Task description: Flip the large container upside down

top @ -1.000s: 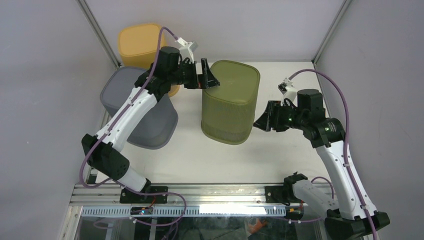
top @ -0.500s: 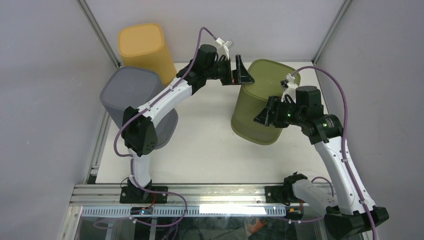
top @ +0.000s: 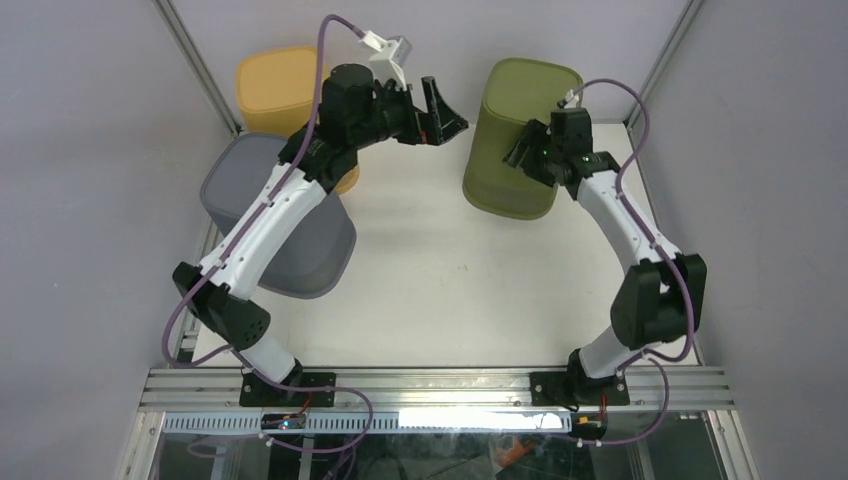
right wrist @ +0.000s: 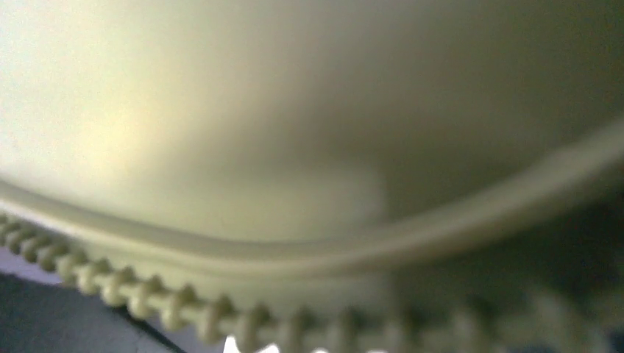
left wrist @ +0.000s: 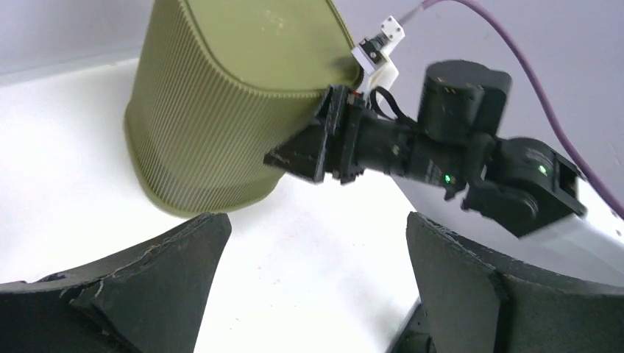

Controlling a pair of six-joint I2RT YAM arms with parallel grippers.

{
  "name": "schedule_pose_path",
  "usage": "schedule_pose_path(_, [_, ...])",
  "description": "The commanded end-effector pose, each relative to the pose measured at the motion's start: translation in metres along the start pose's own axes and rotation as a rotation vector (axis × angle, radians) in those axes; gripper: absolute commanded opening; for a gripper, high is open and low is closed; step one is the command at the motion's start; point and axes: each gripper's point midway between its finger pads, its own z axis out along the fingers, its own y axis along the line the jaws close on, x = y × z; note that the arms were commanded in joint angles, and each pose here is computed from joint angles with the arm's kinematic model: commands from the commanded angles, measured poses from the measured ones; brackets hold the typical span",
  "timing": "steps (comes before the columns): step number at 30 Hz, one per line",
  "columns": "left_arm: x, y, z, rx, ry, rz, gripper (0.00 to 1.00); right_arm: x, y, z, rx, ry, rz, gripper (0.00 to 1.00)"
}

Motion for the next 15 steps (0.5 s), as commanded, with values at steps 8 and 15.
schedule_pose_path(8, [0.040, 0.044, -0.040, -0.161, 0.042, 0.033, 0.99, -0.016, 0.001, -0.055, -0.055, -0.142, -0.022, 0.83])
schedule_pose_path(15, [0.097, 0.069, -0.029, -0.191, 0.181, -0.049, 0.99, 0.007, -0.063, -0.111, 0.187, -0.209, -0.069, 0.90])
